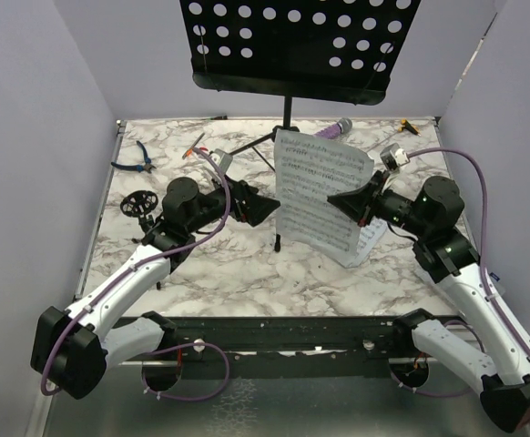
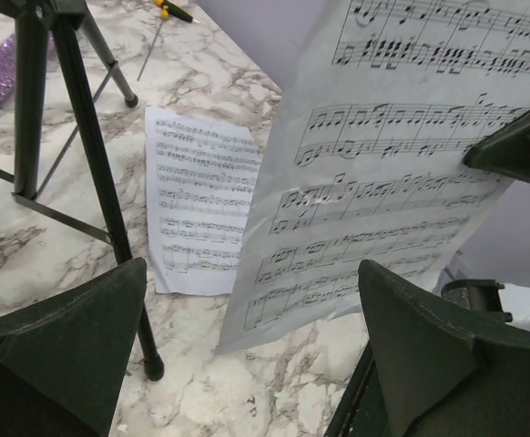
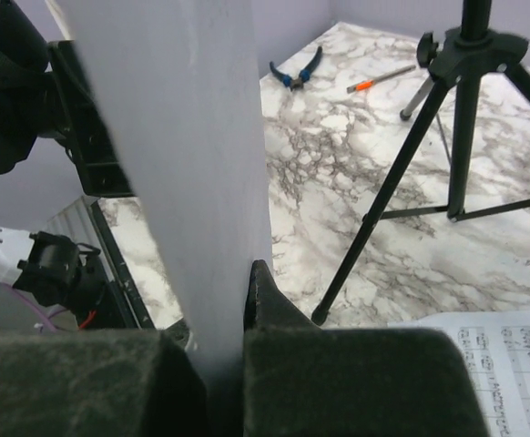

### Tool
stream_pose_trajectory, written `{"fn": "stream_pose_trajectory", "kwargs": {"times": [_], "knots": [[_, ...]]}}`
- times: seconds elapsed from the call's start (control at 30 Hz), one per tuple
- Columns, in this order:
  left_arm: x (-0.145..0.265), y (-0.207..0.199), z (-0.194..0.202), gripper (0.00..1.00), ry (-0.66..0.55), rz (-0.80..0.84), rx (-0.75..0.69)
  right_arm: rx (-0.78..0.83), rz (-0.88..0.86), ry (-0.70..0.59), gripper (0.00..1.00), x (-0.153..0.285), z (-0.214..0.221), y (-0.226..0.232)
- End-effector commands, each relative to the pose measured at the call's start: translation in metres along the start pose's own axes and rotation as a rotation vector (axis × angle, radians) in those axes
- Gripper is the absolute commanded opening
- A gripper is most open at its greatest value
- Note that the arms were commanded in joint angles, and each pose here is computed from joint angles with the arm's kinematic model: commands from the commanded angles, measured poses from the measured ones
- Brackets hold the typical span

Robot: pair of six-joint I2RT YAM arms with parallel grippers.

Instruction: Set up the instrument practice props

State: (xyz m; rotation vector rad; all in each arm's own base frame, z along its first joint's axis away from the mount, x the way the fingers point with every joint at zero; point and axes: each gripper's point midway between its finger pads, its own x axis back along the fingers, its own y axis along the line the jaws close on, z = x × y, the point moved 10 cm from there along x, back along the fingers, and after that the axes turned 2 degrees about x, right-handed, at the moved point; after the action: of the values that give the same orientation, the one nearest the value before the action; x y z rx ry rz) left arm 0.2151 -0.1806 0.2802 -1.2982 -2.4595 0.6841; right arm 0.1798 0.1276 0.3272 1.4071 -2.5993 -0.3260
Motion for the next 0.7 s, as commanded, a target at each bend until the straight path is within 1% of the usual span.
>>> {"fn": "stream_pose_trajectory", "kwargs": {"times": [0.0,0.13,0.27,0.53,0.67], "knots": [[0.003,-0.002,-0.020,0.99,-0.009,-0.071,-0.107,0.051,0.048,-0.033,0.01,0.004,-0.022,0.003],[0.007,-0.006,-0.033,0.99,-0.038,-0.106,-0.171,0.100,0.053,-0.035,0.00,0.004,-0.038,0.005],[0.007,-0.009,-0.046,0.99,-0.070,-0.129,-0.203,0.137,0.046,-0.062,0.00,0.004,-0.053,0.009],[-0.001,-0.023,-0.069,0.96,-0.070,-0.061,-0.257,0.164,0.071,-0.135,0.00,0.007,-0.077,0.014],[-0.006,-0.032,-0.081,0.93,-0.068,0.019,-0.276,0.159,0.000,-0.118,0.00,0.003,-0.079,0.017]]}}
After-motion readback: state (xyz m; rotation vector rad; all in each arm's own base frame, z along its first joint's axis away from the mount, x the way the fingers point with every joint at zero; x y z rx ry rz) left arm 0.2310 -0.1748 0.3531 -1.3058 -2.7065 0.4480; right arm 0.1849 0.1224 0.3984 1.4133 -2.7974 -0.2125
